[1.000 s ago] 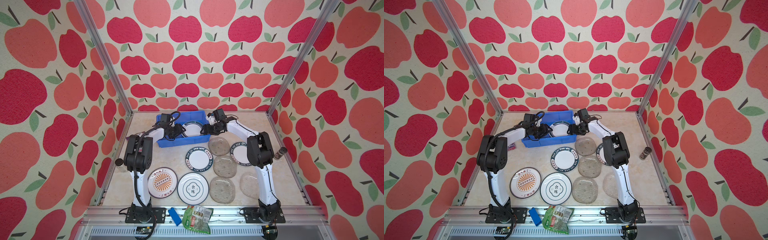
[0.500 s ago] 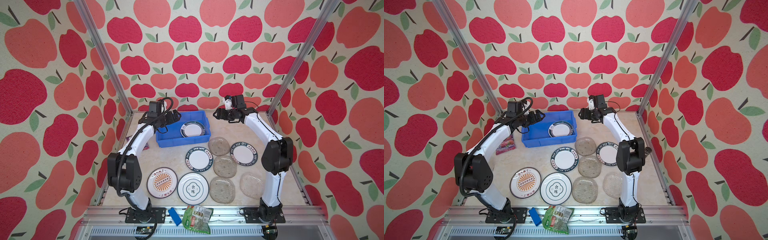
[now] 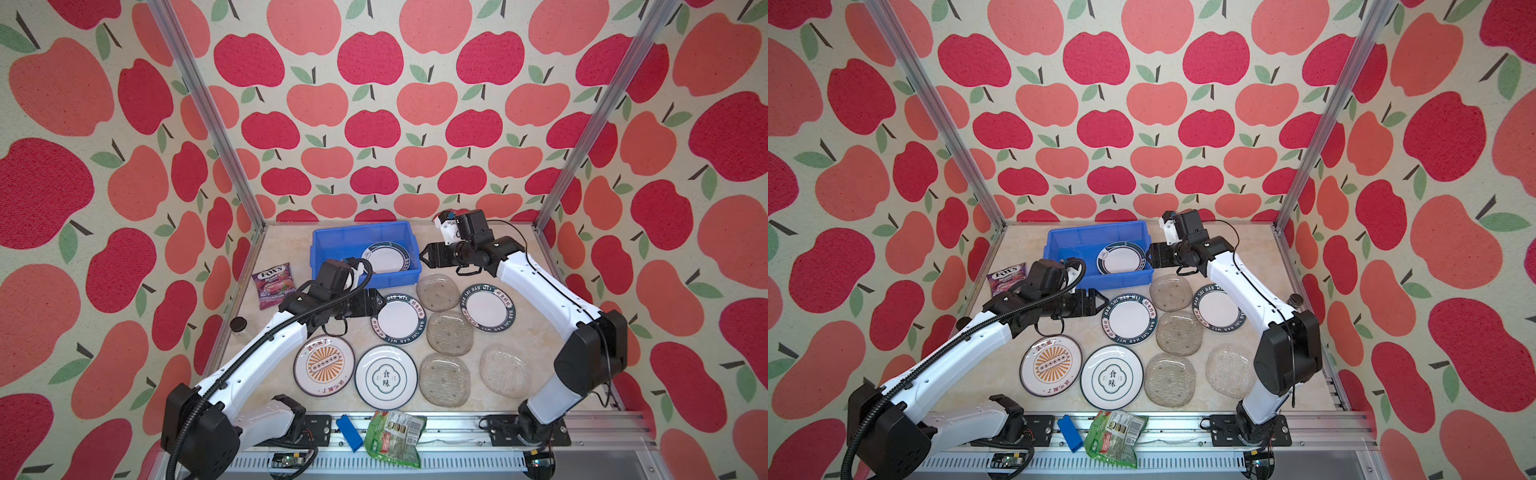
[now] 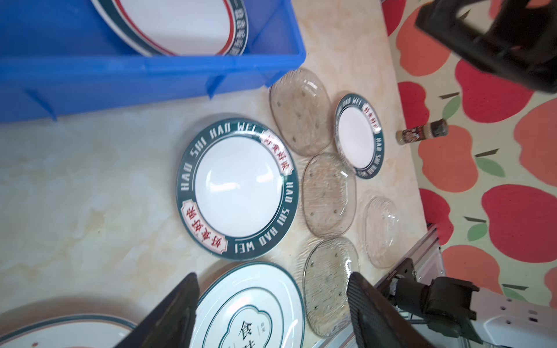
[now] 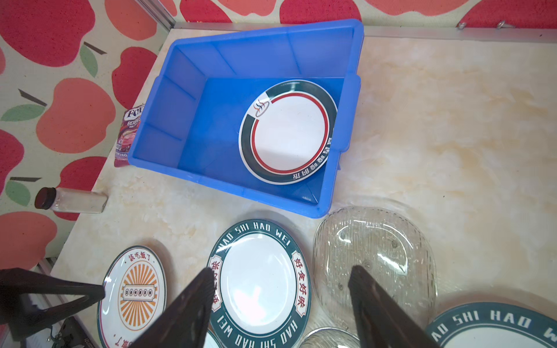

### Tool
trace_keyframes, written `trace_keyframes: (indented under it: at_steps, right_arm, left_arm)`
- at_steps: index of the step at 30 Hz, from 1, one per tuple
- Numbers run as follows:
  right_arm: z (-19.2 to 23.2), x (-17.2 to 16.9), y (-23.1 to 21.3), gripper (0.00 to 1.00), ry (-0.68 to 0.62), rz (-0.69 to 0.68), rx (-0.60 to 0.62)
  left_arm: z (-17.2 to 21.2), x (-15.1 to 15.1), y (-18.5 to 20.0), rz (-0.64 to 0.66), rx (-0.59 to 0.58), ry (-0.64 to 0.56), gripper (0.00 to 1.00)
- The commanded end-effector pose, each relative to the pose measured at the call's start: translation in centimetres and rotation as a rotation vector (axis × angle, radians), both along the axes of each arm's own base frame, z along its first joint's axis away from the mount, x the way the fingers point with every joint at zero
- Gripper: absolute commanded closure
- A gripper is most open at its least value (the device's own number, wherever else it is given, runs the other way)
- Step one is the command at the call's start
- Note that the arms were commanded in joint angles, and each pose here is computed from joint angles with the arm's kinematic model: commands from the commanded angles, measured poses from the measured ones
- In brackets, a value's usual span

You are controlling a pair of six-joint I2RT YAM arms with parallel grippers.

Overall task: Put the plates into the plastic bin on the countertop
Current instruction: 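Raise both grippers from the bin, moving the left toward the HAO SHI HAO WEI plate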

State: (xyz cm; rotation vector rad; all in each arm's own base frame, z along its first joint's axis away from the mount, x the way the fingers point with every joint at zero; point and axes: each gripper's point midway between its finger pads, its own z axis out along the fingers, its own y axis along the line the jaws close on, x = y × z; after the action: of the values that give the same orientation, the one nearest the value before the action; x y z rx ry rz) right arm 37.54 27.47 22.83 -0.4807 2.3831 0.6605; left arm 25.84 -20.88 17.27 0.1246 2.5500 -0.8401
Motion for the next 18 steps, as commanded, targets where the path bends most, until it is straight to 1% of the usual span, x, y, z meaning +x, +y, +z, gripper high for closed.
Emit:
trace_keyframes:
  at_steps: [1, 5, 9, 14, 18]
  right_arm:
    - [-1.5, -0.5, -0.3, 0.26, 0.041, -0.006, -0.009]
    - [-2.6, -0.5, 0.5, 0.27, 0.069, 0.005, 0.009]
    - [-3.3, -0.6, 0.8, 0.27, 0.081, 0.012, 0.012]
    - [-4.2, -0.5, 0.9, 0.27, 0.098, 0.014, 0.008]
    - [-4.6, -0.6, 0.9, 0.27, 0.103, 0.014, 0.008]
  left_arm:
    - [-1.3, 0.1, 0.1, 0.080, -0.046, 0.015, 0.23]
    - [-4.6, 0.6, -0.1, 0.107, -0.037, 0.052, 0.31]
    - [-6.2, 1.7, -0.2, 0.132, -0.058, 0.045, 0.36]
    - [-8.3, 3.3, -0.4, 0.174, -0.129, 0.076, 0.49]
    - [-9.7, 3.6, 0.3, 0.193, -0.125, 0.107, 0.54]
